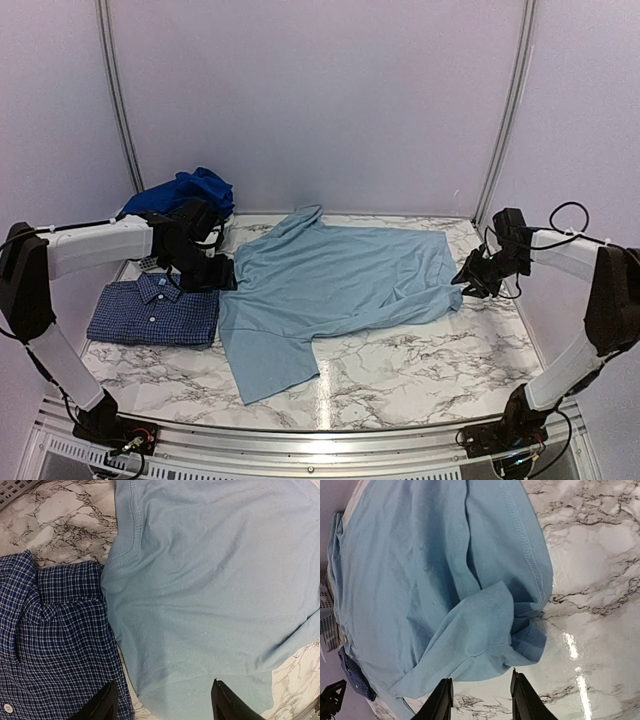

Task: Fold and stack the mixed laundry pile
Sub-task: Adjust the flattened T-shirt at the center of the board, then pick up the flattened T-shirt from the center of the board.

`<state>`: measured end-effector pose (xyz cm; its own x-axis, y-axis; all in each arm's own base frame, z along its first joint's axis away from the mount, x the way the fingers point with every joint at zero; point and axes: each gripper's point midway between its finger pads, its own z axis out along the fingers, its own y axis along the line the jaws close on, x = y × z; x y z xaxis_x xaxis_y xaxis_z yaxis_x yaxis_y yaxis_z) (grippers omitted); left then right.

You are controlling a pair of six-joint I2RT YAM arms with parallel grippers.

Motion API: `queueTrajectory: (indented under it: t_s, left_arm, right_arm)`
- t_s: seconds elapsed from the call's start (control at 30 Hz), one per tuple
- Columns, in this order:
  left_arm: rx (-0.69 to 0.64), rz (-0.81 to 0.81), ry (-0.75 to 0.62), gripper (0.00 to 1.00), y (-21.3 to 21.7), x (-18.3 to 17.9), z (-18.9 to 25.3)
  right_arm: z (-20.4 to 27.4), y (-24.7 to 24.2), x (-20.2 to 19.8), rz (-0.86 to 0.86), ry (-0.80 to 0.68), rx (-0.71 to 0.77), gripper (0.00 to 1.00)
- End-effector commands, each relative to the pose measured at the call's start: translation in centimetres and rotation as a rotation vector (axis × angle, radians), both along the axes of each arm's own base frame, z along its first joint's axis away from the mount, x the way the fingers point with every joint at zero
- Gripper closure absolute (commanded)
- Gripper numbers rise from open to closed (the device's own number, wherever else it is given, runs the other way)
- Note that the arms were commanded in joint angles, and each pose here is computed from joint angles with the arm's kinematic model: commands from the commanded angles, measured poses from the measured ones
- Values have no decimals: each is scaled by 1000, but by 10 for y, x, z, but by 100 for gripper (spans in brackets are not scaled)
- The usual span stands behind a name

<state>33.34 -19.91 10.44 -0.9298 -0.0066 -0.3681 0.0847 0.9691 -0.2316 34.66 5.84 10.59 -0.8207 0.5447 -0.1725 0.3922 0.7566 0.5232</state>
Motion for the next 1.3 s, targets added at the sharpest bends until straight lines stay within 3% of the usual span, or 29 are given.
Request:
queueTrajectory:
  t_s: [0.0, 0.37, 0.63, 0.97, 1.27]
  left_arm:
    - [16, 24, -18, 34, 6, 5, 7]
    - [23, 20, -13, 33, 7, 2, 4]
    - [32, 19, 1, 33, 12, -5, -2]
    - [-61, 44, 75, 40, 10, -68, -10]
    - [-96, 31, 167, 39, -22, -129, -43]
  right_arm:
    - [-1, -7, 20, -62, -6, -31, 66]
    - [-32, -11, 28, -73, 58, -55, 74]
    - [-42, -8, 26, -69, 84, -41, 100]
    - [10, -16, 7, -75, -41, -55, 100]
    - [11, -22, -22, -56, -36, -86, 100]
